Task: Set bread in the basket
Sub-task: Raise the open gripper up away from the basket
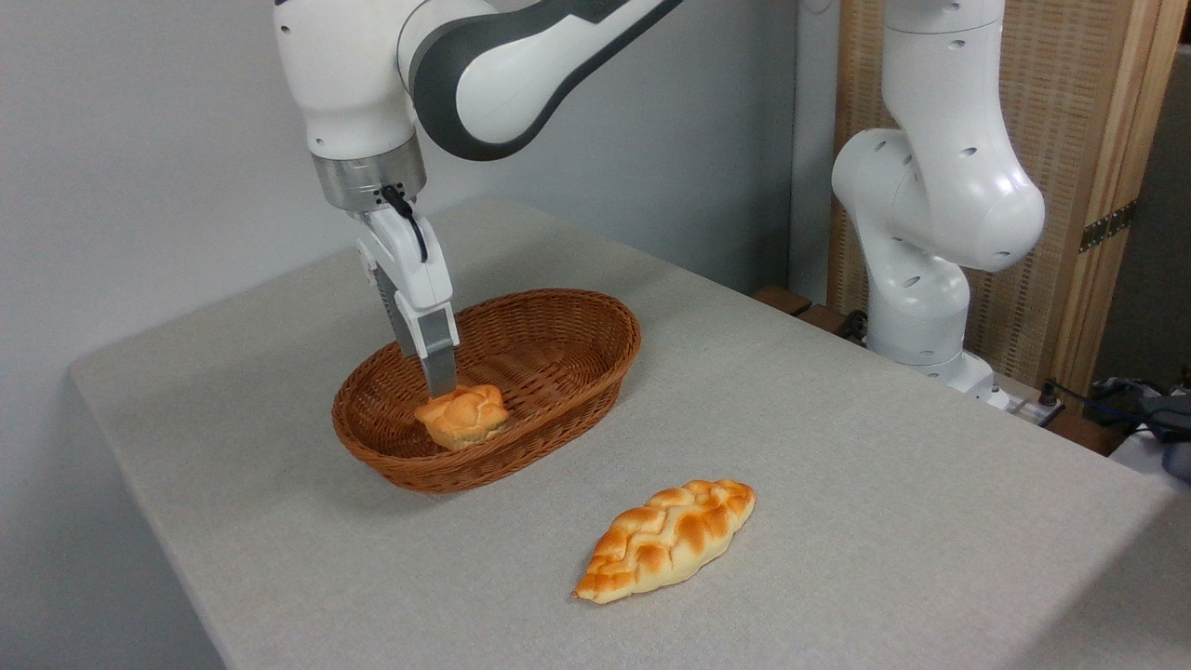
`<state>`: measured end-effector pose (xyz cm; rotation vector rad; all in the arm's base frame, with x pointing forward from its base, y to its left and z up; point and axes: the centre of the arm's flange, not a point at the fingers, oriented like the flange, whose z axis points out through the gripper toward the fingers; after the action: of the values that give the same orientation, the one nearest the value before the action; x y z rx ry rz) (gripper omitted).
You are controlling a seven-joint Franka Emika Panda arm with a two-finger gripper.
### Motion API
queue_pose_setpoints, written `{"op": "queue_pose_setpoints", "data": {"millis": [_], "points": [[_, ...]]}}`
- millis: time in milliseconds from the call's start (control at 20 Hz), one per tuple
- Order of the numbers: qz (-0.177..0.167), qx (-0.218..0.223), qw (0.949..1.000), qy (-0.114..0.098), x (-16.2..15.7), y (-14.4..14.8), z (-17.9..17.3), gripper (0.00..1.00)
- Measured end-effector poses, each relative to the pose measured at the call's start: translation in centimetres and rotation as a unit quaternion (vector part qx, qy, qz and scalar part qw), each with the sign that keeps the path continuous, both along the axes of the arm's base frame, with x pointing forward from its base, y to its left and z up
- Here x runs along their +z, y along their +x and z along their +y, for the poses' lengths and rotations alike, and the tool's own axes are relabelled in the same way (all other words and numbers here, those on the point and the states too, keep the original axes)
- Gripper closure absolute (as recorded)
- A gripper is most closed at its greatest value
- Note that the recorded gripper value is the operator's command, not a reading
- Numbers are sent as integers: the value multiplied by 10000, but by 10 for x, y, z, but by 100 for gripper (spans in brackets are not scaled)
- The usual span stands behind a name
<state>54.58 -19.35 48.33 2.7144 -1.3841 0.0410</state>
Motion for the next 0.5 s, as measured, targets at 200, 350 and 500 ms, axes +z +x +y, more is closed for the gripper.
{"op": "queue_pose_setpoints", "data": {"millis": [200, 350, 500], "points": [[-104, 98, 9999, 62, 24, 5, 16, 0], [-103, 311, 9990, 302, 70, 10, 54, 0], [-120, 678, 9968, 407, 108, 14, 101, 0]]}}
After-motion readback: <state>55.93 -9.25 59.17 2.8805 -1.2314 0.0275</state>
